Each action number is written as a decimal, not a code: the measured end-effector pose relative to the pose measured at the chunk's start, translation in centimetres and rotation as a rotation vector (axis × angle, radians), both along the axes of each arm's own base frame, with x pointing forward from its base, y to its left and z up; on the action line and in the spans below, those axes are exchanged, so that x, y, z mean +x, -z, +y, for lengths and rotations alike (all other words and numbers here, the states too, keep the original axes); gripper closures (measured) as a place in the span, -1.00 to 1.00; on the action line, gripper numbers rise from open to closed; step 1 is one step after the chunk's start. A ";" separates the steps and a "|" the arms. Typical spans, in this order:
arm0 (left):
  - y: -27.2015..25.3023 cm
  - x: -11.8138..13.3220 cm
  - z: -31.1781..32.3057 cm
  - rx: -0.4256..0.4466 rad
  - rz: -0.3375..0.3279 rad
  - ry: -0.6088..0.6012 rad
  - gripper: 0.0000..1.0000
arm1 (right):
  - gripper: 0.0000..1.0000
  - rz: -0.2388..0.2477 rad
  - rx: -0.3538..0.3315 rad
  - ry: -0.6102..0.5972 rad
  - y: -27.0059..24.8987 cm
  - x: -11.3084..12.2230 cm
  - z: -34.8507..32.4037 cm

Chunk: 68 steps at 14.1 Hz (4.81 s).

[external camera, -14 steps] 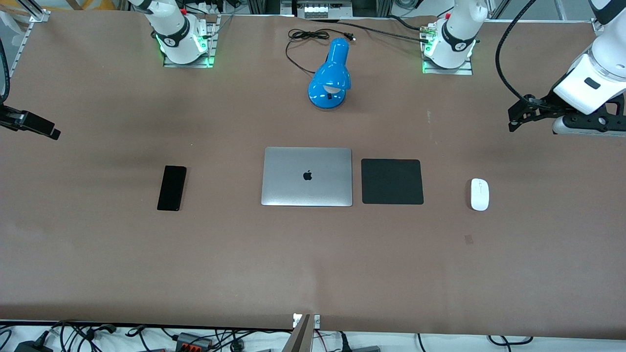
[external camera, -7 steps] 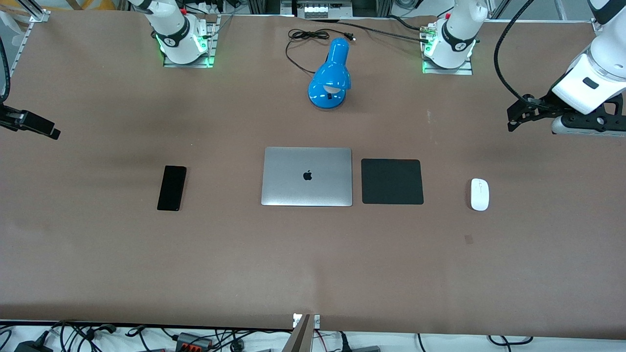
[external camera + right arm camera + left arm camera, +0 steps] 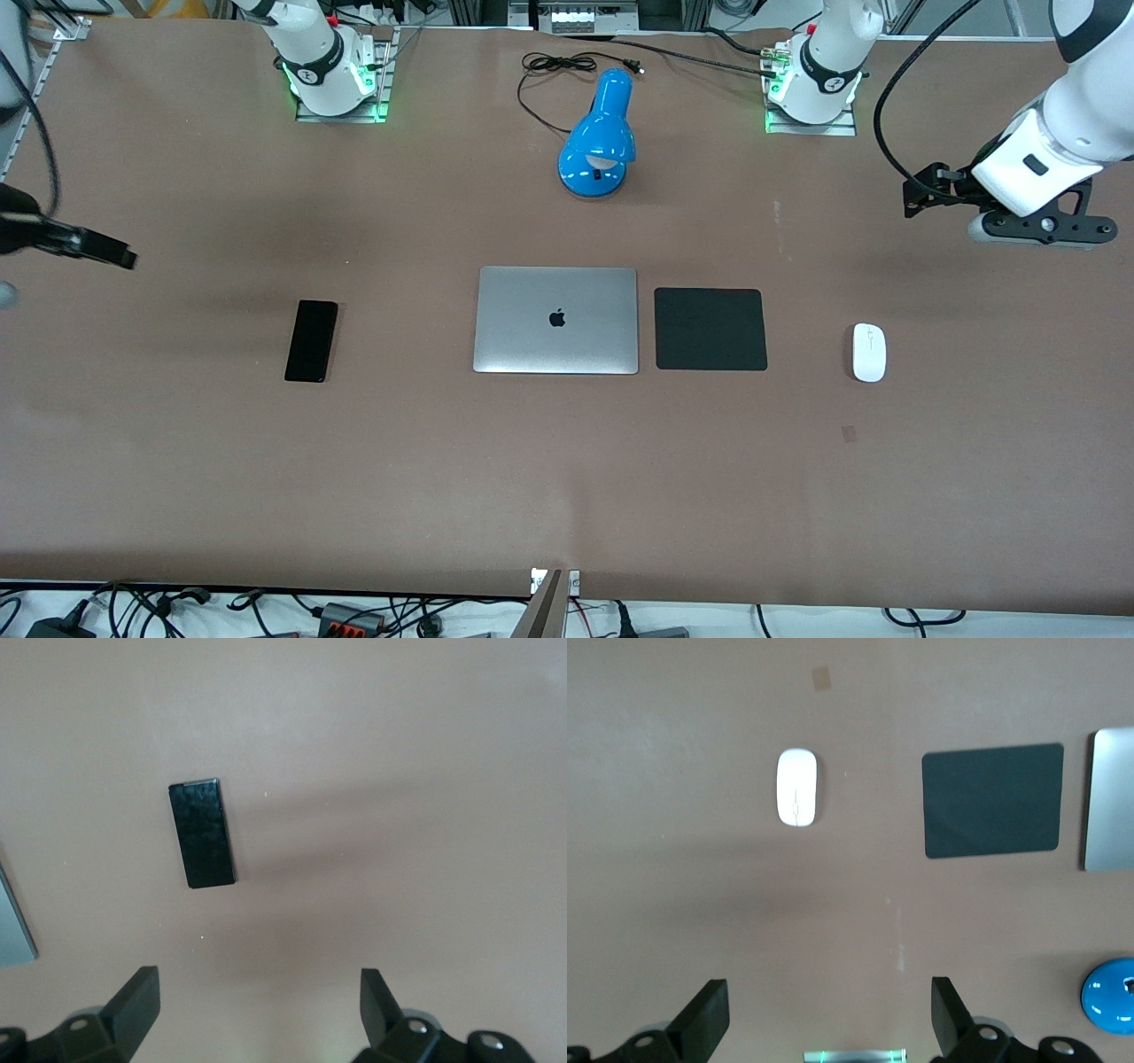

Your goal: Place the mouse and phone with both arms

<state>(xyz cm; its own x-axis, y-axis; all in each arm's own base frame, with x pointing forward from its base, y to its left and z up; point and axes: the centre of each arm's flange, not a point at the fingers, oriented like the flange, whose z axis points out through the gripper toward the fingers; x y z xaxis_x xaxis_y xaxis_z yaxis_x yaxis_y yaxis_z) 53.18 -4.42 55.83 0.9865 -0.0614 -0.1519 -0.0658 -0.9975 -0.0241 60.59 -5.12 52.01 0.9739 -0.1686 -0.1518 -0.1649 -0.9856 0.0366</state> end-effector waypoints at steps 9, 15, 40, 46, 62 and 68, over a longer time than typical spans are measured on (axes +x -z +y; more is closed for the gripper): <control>12.9 6.8 5.9 -0.042 0.100 0.140 -1.00 | -1.00 0.000 -0.023 -0.018 28.6 3.7 9.4; 28.5 7.7 7.6 -0.032 -0.101 0.171 -1.00 | -1.00 -0.020 -0.028 -0.004 32.8 0.6 10.0; 22.9 8.8 -7.2 -0.067 -0.082 0.042 -0.24 | -0.58 -0.162 -0.003 -0.131 30.7 -0.9 28.0; 33.2 6.3 -19.1 -0.049 -0.070 -0.144 -0.24 | -0.58 -0.136 -0.018 -0.221 33.8 -1.7 31.5; 38.4 3.9 -20.2 -0.038 -0.091 -0.153 -0.73 | -1.00 -0.332 0.057 0.231 5.2 7.1 10.0; 28.1 6.1 -19.4 -0.006 -0.230 -0.050 -1.00 | -1.00 -0.209 0.112 0.261 -7.2 -1.5 6.0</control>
